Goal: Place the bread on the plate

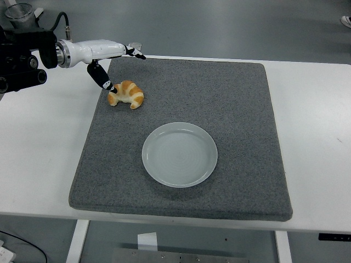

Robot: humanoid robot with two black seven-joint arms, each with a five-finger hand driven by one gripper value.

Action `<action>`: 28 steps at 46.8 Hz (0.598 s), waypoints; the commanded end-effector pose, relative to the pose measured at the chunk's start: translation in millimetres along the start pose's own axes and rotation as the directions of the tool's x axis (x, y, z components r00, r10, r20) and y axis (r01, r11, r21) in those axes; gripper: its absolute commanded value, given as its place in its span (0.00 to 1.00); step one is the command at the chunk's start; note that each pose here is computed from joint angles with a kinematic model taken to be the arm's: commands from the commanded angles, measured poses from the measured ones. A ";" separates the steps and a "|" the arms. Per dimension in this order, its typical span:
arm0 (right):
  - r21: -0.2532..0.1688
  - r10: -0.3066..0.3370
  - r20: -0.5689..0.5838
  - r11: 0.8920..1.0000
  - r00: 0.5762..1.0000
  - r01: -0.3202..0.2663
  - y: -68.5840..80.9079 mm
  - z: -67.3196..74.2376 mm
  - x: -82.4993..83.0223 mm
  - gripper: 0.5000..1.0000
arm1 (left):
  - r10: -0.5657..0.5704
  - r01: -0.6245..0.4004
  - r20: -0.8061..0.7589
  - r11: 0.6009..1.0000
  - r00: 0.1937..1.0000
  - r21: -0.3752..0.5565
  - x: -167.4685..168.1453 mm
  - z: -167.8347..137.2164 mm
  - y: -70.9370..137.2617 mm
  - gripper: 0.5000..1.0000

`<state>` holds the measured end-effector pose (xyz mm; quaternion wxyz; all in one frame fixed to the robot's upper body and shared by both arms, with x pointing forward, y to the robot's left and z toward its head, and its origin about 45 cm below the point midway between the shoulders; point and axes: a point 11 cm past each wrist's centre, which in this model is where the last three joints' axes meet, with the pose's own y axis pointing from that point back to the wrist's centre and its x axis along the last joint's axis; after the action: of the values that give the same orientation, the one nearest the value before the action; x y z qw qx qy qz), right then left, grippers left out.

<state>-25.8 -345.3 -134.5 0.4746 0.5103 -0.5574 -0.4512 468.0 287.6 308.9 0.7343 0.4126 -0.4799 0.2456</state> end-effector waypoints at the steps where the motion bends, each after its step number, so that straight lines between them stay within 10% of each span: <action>1: 0.000 0.000 0.000 1.000 1.000 0.000 0.0 0.0 0.0 0.86 | -0.018 0.017 0.045 1.000 0.999 0.003 -9.5 -4.0 0.0 1.00; 28: 0.000 0.002 0.000 1.000 1.000 -0.002 0.0 -0.1 0.5 0.86 | -0.030 0.025 0.116 0.998 0.993 0.050 -35.3 -17.3 -24.0 1.00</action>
<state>-25.6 -345.5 -134.5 0.4746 0.5104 -0.5577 -0.4508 477.6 295.3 268.3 0.6995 0.4508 -0.5069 0.2246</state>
